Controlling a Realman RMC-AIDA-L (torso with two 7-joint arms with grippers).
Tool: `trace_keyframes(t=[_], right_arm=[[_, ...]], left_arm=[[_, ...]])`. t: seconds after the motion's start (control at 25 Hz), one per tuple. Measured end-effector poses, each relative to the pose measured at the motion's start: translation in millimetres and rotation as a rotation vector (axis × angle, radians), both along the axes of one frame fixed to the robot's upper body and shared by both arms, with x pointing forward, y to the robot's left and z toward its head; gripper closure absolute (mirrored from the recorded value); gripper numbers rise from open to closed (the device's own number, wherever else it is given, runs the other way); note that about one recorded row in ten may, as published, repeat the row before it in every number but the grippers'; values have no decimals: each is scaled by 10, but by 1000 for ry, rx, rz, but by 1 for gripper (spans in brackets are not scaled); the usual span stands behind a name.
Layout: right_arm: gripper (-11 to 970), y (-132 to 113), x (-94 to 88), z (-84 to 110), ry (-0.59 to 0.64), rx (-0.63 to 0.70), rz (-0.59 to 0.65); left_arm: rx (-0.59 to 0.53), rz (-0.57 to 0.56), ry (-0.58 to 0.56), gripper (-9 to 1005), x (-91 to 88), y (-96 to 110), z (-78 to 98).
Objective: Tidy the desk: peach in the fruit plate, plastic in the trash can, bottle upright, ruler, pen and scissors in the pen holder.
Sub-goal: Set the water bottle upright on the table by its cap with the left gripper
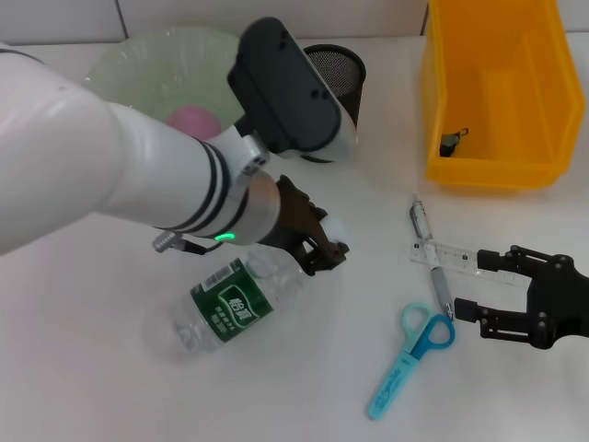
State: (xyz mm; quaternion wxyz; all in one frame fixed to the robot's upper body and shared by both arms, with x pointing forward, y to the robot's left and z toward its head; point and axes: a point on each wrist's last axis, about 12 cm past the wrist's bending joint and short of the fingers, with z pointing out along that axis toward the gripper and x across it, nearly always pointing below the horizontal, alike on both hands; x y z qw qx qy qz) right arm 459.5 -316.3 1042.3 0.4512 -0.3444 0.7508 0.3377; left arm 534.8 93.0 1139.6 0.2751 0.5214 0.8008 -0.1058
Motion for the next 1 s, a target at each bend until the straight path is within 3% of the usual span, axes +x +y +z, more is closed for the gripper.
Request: trace_keyframes(t=[1.0], right_arm=[[141, 6, 87, 48, 13, 4, -16]], left_arm=[[-99, 182, -167, 548, -130, 718, 395]])
